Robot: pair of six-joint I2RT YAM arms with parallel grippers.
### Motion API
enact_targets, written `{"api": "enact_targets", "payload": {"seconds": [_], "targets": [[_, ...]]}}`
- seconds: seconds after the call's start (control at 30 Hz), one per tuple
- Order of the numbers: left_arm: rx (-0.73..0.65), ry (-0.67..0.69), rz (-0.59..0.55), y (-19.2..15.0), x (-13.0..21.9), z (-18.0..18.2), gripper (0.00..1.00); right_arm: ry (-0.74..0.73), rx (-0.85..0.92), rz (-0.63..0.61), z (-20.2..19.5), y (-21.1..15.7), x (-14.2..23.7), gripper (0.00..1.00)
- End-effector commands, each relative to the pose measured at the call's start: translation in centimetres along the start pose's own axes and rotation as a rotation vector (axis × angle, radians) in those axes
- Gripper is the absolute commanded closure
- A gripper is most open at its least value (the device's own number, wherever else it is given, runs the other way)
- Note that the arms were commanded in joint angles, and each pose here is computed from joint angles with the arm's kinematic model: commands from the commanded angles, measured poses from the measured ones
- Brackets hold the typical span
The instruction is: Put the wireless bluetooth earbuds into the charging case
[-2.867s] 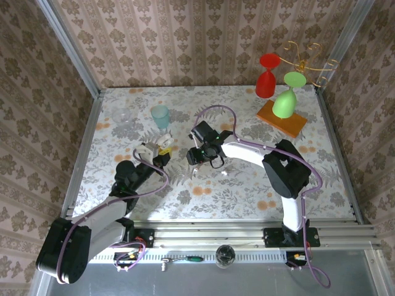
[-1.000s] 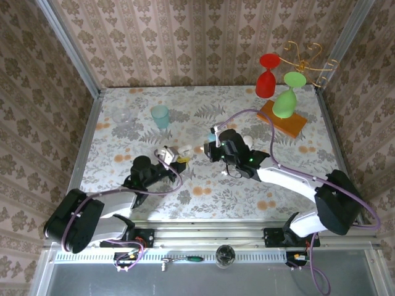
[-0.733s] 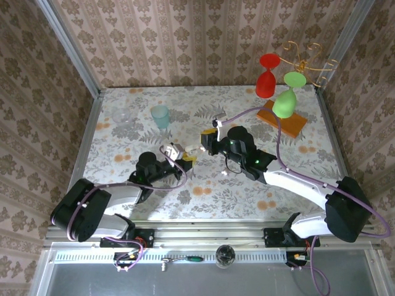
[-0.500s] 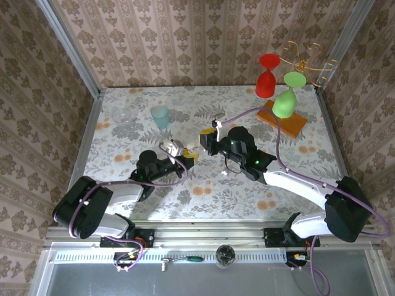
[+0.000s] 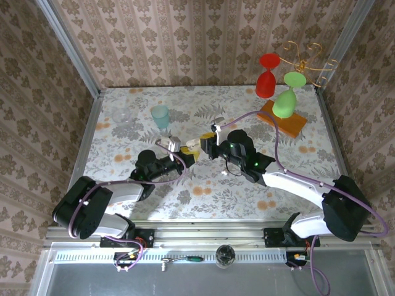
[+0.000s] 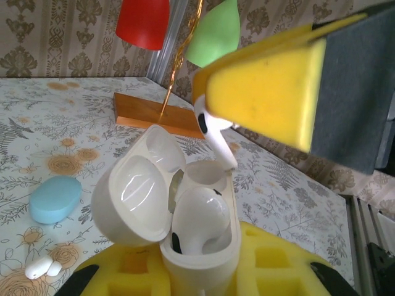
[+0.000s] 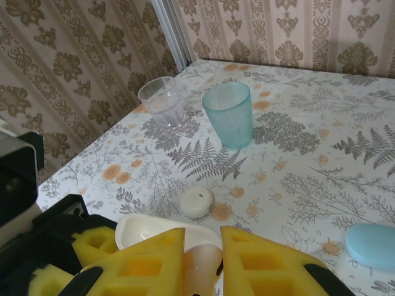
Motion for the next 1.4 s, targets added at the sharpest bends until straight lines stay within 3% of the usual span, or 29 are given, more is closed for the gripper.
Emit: {"api": "enact_targets", "payload": {"seconds": [0.0, 0.37, 0.6, 0.83, 1.13, 1.23, 1.37], "targets": [[-0.018, -0.052, -0.090, 2.9, -0.1, -1.7, 1.00, 0.005, 0.026, -0.009, 0.1, -0.2, -0.1, 0.80], [-0.020, -0.076, -0.091, 3.2, 0.1, -2.4, 1.00, -0.006, 0.042, -0.016, -0.1, -0.1, -0.1, 0.80], [-0.028, -0.003, -0.120, 3.6, 0.4, -1.4, 1.00, 0.052, 0.049, 0.004, 0.7, -0.3, 0.3, 0.78], [-0.080, 0.012, -0.105, 3.2, 0.1, -0.8, 1.00, 0.108, 0.016, 0.000, 1.7, 1.2, 1.3, 0.63], [-0.176, 0.004, -0.079, 2.1, 0.6, -0.2, 1.00, 0.063, -0.061, -0.072, 0.5, 3.3, 3.4, 0.38], [-0.235, -0.039, -0.056, 1.7, 0.7, -0.8, 1.00, 0.017, -0.155, -0.060, -1.3, 3.3, 3.8, 0.40], [-0.324, -0.116, -0.032, 0.9, 1.1, -1.8, 1.00, -0.007, -0.239, 0.015, -3.2, 2.0, 3.6, 0.53]]}}
Point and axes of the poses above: each hand's point on the last joint's axis, 136 mm out from that joint toward the fingers, its own x axis back along the fingers, its own z axis along the line the jaws close on, y = z × x, the point moved 3 cm from there along x, back along the fingers, and after that the axes turned 10 degrees about x, right-handed, at the moved point
